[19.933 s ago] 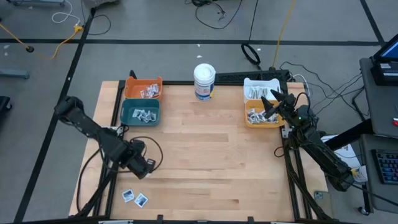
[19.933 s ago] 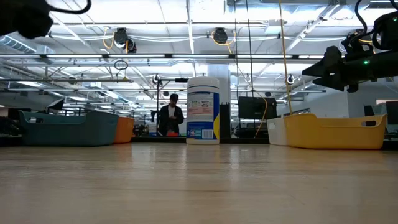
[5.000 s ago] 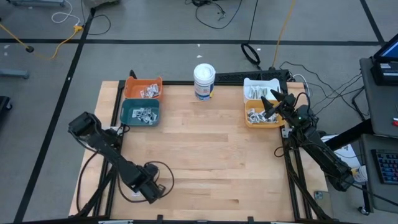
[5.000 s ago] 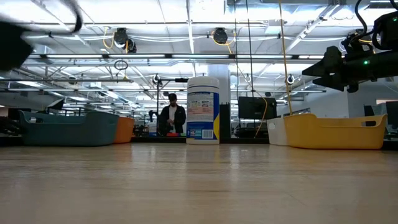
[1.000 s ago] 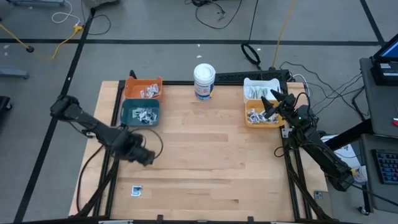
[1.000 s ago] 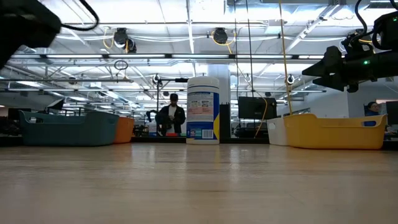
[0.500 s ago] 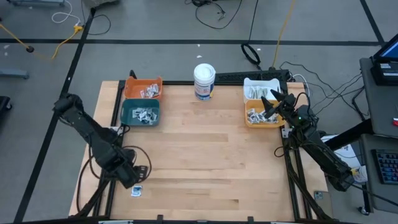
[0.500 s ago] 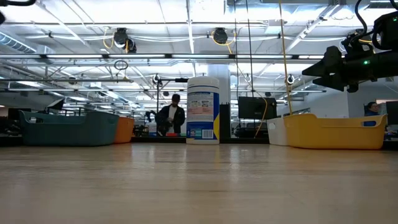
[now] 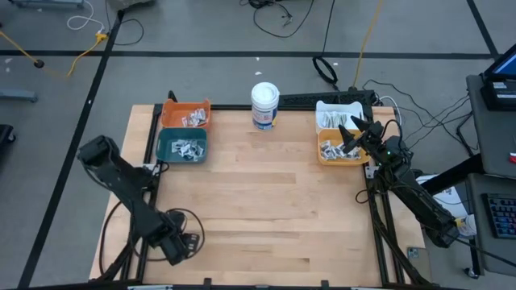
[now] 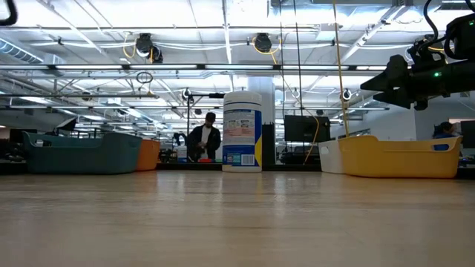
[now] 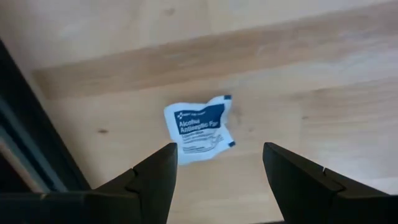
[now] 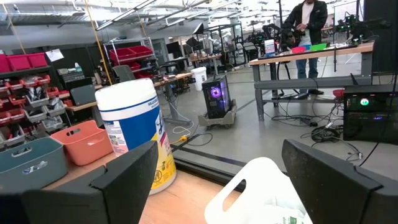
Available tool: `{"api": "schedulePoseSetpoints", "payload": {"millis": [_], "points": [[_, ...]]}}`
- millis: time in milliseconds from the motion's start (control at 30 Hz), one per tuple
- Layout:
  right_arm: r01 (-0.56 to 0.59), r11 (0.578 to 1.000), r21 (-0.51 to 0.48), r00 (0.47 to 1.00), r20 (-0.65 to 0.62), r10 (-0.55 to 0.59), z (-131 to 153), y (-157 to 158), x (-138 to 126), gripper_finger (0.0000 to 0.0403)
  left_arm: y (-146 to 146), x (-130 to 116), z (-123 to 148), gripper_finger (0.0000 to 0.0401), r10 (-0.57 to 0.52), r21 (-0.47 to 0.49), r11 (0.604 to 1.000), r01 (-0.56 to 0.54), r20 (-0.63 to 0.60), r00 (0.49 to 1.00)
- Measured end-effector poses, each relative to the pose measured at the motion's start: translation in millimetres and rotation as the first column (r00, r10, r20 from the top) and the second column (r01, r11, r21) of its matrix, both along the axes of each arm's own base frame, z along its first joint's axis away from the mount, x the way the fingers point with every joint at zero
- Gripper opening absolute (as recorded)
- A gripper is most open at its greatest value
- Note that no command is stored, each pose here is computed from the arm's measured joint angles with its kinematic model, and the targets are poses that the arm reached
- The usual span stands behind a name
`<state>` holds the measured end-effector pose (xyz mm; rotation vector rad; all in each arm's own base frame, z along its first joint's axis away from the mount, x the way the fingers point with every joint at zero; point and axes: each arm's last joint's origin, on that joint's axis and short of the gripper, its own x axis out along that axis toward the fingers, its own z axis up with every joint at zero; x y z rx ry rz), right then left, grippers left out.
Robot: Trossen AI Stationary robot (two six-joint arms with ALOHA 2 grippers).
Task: Pick & Place First Aid Supplies
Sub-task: Put the blue pad into the blue bin
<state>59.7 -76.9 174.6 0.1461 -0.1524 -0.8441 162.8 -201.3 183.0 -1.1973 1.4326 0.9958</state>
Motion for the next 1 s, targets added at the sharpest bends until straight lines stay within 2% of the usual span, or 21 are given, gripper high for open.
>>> {"api": "schedulePoseSetpoints", "payload": {"millis": [300,600,700,1000], "points": [[0.0,1.0,0.0,1.0,0.0,0.0,0,0,0,0.0337,-18,0,-34,0.0241,-0.087,0.025,0.996,0.09,-0.091,0.992],[0.0,1.0,0.0,1.0,0.0,0.0,0,0,0,0.0337,-23,3,-42,0.0233,-0.165,0.003,0.986,0.166,-0.075,0.983],[0.0,1.0,0.0,1.0,0.0,0.0,0,0,0,0.0337,-23,4,-42,0.0203,-0.165,0.002,0.986,0.165,-0.074,0.984],[0.0,1.0,0.0,1.0,0.0,0.0,0,0,0,0.0337,-24,5,-43,0.0074,-0.183,-0.007,0.983,0.183,-0.057,0.981]]}}
